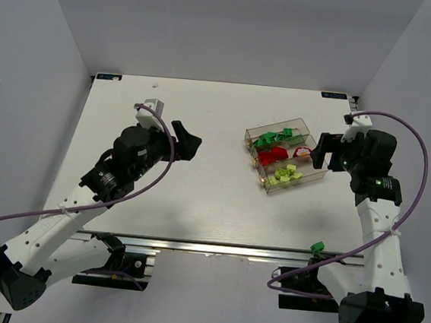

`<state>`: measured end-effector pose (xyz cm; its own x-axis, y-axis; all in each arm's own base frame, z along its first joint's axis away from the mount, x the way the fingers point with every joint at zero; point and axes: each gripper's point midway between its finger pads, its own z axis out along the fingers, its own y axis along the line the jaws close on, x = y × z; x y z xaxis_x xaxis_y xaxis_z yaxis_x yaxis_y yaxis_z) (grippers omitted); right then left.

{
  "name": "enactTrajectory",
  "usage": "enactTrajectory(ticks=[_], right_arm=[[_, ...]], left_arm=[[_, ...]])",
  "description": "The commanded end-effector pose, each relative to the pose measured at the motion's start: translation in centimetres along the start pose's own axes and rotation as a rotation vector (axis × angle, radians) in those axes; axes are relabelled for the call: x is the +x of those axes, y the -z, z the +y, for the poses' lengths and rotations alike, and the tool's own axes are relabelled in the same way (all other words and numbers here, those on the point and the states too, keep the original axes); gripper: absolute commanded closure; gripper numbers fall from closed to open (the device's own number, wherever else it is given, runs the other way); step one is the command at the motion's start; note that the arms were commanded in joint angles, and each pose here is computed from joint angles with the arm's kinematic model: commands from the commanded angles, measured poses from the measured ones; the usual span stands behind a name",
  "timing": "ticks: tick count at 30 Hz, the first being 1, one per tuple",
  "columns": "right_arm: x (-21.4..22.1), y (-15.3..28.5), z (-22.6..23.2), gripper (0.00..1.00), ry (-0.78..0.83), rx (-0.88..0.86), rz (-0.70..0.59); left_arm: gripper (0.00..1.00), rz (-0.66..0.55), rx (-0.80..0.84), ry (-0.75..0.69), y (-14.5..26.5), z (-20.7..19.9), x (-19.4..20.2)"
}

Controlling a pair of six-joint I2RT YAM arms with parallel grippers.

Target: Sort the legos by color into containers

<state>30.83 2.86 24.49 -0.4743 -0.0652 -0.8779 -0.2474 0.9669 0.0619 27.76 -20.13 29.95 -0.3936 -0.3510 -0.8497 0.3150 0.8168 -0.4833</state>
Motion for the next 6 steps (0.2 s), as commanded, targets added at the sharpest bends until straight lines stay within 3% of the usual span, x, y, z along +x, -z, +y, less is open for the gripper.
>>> enactTrajectory(ticks=[1,6], right_arm=[[-0.22,0.19,0.17,0.1,-0.014,-0.006,-0.016],[0.0,0.11,0.24,0.1,0.015,-0.016,-0.023]], left_arm=[[0.02,-0.018,-0.016,0.0,0.48,0.43,-0.35],[0.02,-0.023,-0.022,-0.008,0.42,0.59,-0.39]])
